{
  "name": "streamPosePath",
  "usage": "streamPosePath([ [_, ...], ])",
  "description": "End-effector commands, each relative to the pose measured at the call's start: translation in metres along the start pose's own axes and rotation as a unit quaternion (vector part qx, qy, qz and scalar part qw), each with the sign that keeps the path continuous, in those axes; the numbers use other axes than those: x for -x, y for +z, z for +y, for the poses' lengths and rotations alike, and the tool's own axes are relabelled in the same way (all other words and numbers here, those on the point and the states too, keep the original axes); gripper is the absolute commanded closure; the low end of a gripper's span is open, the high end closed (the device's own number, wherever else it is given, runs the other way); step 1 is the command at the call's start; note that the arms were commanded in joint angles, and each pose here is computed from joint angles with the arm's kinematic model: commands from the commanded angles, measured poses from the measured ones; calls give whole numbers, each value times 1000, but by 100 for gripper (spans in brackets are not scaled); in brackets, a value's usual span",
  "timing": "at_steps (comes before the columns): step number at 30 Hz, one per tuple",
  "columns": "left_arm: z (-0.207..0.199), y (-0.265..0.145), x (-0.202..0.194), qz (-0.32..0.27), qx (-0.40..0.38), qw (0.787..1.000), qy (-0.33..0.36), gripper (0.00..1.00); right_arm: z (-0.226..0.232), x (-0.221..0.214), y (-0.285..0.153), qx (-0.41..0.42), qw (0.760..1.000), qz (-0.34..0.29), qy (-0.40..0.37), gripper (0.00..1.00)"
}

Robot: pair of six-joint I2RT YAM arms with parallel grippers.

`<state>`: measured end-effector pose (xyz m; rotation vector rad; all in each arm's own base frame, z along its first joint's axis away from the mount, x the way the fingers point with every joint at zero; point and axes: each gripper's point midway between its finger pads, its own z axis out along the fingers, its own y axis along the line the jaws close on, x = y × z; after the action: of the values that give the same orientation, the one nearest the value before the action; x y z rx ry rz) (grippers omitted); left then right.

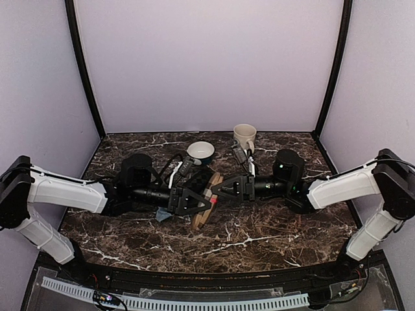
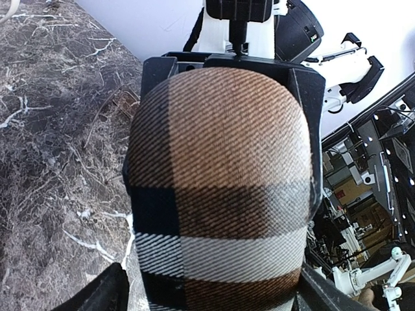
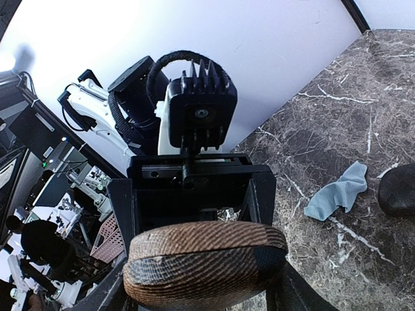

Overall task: Organize the sunglasses
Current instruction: Pass from the left arm to the right

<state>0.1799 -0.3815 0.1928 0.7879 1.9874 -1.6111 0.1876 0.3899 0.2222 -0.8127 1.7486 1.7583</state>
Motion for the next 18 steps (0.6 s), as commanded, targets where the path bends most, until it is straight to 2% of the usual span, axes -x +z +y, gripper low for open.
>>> streamPosePath([
  [1,-4,-3,5,-11,0,1000,8,14,13,13,0,24,999,-17,-30,100],
  [7,-4,-9,5,-11,16,999,44,10,5,16,0,11,1000,-14,-1,100],
  [9,-1,-13,4,-5,39,997,69,2,0,16,-1,0,1000,-12,7,100],
  [13,3,-19,3,9,67,993,94,1,-7,19,-2,-25,1000,-12,8,100],
  [18,13,-22,12,-9,114,990,87,1,-33,29,-4,-124,992,-18,-2,100],
])
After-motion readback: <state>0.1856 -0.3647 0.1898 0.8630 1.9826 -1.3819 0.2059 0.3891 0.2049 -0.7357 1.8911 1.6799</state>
